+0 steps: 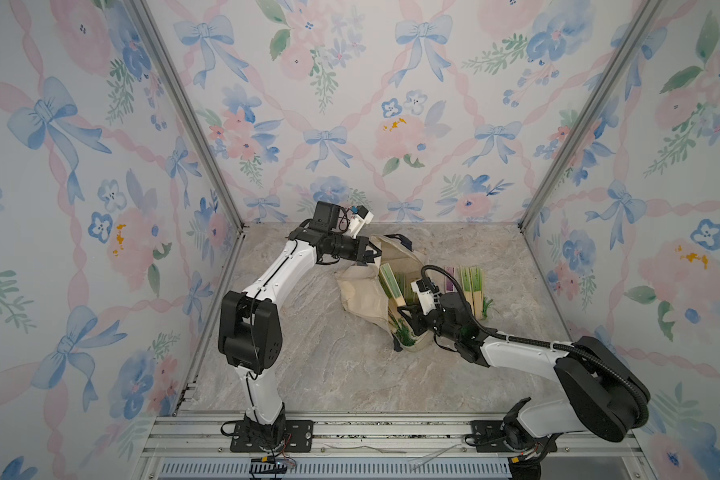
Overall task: Take out the folding fans from the tote bags
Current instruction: Pick up the folding fan from the canvas bag, then place the folding fan at the center of the board.
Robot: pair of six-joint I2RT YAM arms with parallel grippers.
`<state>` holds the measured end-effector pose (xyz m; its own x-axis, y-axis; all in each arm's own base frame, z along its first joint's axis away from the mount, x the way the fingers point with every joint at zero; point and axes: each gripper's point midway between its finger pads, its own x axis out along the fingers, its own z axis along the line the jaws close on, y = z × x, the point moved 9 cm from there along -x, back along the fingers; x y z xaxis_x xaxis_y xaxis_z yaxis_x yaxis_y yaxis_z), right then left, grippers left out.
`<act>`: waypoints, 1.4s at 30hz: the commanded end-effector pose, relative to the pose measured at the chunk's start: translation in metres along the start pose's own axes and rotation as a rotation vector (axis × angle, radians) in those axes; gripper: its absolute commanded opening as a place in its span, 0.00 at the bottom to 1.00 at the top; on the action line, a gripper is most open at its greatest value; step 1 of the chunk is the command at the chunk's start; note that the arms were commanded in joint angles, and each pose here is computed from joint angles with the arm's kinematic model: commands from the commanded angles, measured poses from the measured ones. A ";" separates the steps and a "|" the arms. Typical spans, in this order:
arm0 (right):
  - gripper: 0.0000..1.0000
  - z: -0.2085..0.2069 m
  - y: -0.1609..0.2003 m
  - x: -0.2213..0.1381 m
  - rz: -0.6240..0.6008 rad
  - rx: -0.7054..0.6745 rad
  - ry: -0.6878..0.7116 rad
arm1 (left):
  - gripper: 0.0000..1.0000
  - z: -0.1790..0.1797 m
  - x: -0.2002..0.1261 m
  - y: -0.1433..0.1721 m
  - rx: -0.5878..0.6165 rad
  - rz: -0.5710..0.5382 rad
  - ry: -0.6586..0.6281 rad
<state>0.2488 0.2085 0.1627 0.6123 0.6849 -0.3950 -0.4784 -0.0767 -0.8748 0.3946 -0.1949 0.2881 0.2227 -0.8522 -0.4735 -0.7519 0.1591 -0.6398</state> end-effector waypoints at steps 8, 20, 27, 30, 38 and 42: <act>0.00 0.017 -0.015 -0.040 -0.070 -0.141 -0.030 | 0.00 -0.006 -0.006 -0.008 0.033 -0.031 0.015; 0.00 0.040 -0.085 -0.130 -0.325 -0.186 -0.047 | 0.00 -0.004 -0.005 -0.007 0.025 -0.031 0.000; 0.00 0.009 -0.123 -0.170 -0.406 -0.029 0.132 | 0.00 -0.003 -0.004 -0.005 0.020 -0.025 -0.007; 0.00 -0.018 -0.127 -0.175 -0.441 0.098 0.215 | 0.00 -0.003 -0.009 -0.002 0.031 -0.031 -0.031; 0.00 -0.090 -0.094 -0.134 -0.213 0.244 0.480 | 0.00 -0.003 -0.023 0.004 0.030 -0.047 -0.056; 0.00 -0.118 -0.072 -0.104 -0.006 0.294 0.584 | 0.00 -0.002 -0.035 0.003 0.035 -0.069 -0.067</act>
<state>0.2830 0.0631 0.2454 0.8572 0.2554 -0.4473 -0.5012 0.2137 -0.8385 0.3880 -0.1771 0.2867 0.2674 -0.8283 -0.4923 -0.7587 0.1340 -0.6375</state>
